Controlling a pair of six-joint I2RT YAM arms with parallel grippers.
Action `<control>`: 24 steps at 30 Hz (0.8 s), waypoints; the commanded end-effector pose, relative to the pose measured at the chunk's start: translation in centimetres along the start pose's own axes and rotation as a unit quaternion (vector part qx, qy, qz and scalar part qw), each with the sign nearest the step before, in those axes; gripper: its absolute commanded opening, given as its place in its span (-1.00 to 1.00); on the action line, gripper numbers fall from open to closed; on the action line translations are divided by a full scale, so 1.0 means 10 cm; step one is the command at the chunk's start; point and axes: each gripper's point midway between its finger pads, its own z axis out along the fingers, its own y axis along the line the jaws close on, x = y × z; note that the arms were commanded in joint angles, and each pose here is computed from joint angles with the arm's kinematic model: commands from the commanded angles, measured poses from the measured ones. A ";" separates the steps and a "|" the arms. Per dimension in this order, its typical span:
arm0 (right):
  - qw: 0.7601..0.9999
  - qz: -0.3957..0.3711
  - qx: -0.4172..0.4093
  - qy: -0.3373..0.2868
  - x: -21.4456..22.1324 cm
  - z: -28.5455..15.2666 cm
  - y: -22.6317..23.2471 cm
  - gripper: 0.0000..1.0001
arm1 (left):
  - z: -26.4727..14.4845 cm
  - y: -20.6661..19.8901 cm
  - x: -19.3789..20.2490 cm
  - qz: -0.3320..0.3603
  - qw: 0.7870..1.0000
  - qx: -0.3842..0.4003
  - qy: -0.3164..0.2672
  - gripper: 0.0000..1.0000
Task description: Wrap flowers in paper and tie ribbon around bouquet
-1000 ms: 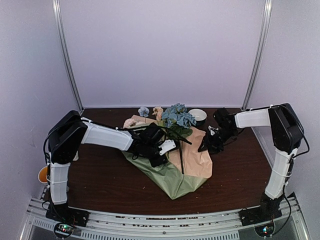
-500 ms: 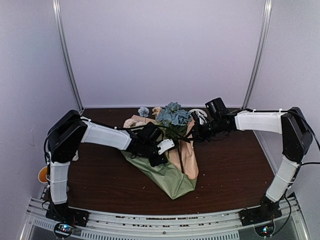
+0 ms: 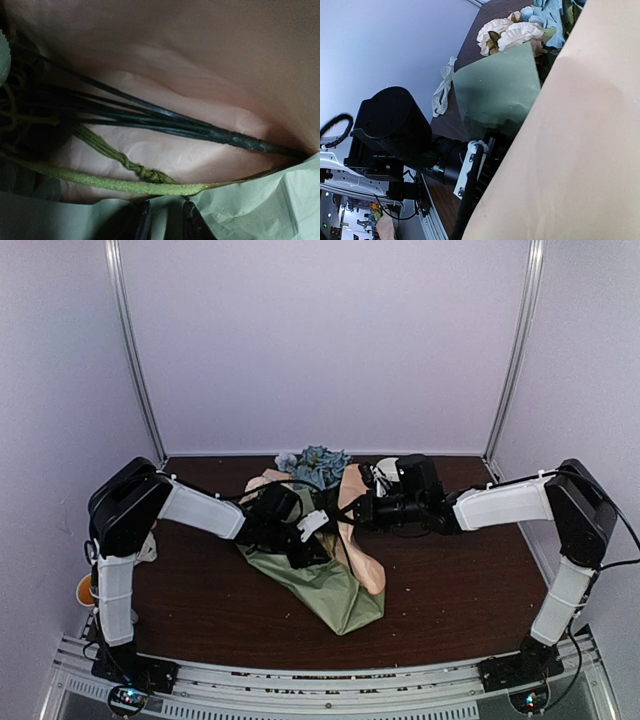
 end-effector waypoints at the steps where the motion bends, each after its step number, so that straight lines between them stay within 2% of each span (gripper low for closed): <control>1: 0.999 0.014 -0.006 0.048 0.43 0.27 -0.08 -1.00 | -0.03 0.03 0.13 -0.044 0.999 0.016 -0.008 -0.51; 8: 0.999 0.031 0.001 0.033 0.47 0.19 -0.24 -1.00 | -0.15 0.05 0.10 -0.056 0.996 0.039 -0.058 -0.37; 14: 0.991 -0.015 0.020 0.132 0.87 0.39 -0.24 -1.00 | -0.16 0.10 0.09 -0.063 0.996 0.030 -0.058 -0.35; 20: 0.978 0.031 0.086 0.189 1.10 0.50 -0.67 -1.00 | -0.22 0.38 -0.04 -0.079 0.995 -0.035 -0.051 -0.29; 24: 0.967 0.036 0.131 0.216 1.23 0.48 -0.88 -1.00 | -0.32 0.36 -0.19 -0.076 0.994 -0.035 -0.067 -0.25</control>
